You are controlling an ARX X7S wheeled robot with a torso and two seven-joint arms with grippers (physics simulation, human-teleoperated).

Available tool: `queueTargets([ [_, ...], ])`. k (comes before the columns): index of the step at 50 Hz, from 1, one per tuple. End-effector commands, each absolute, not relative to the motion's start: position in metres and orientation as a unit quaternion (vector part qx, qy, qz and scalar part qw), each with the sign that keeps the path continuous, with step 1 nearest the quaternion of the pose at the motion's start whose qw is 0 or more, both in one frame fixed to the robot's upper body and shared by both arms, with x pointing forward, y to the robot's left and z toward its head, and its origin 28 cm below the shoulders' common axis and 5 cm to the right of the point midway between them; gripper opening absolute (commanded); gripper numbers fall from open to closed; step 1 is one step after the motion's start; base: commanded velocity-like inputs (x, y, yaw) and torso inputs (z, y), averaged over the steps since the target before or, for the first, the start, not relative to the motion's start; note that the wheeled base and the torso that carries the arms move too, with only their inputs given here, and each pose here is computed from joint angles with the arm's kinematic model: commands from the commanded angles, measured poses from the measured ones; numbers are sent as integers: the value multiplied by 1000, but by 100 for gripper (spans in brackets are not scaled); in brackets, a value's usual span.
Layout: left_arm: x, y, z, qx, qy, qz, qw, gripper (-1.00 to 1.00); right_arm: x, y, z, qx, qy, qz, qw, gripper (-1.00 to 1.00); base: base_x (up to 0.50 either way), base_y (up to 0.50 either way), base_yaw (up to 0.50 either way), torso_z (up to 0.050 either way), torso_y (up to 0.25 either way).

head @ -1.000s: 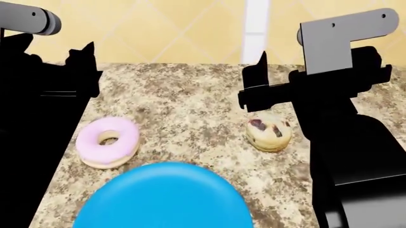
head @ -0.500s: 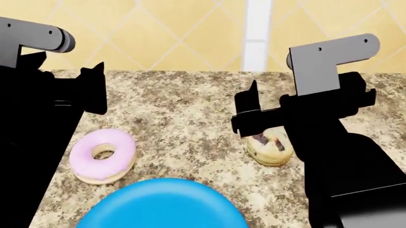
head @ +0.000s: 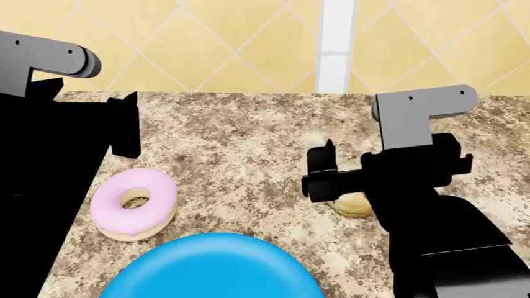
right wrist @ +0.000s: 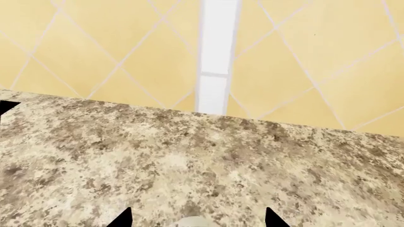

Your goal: Place the pastries on the plates.

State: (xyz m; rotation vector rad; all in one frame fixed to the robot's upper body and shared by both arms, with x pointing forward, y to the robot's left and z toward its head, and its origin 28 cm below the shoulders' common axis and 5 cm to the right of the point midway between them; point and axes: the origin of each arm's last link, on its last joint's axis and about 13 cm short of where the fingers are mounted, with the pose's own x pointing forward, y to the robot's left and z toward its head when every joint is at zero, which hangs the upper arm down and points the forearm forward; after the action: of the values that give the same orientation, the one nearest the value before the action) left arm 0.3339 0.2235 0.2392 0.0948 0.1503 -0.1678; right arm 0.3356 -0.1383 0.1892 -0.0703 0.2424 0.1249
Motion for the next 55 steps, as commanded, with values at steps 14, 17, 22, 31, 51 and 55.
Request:
queueTargets([
  [14, 332, 226, 235, 50, 78, -82, 992, 100, 342, -136, 162, -34, 174, 81, 981, 100, 0, 0, 0, 0, 0],
  [17, 332, 226, 235, 50, 79, -82, 992, 100, 341, -136, 161, -36, 175, 80, 981, 100, 0, 0, 0, 0, 0],
  [22, 332, 226, 234, 50, 79, -82, 992, 100, 345, -139, 157, -32, 181, 74, 980, 100, 0, 0, 0, 0, 0],
  [31, 333, 226, 234, 52, 80, -82, 992, 100, 349, -139, 152, -27, 186, 69, 980, 100, 0, 0, 0, 0, 0],
  [51, 333, 225, 230, 54, 86, -83, 991, 100, 355, -141, 147, -39, 181, 59, 981, -100, 0, 0, 0, 0, 0],
  [55, 331, 226, 230, 55, 85, -83, 991, 100, 354, -140, 152, -43, 171, 58, 983, -100, 0, 0, 0, 0, 0],
])
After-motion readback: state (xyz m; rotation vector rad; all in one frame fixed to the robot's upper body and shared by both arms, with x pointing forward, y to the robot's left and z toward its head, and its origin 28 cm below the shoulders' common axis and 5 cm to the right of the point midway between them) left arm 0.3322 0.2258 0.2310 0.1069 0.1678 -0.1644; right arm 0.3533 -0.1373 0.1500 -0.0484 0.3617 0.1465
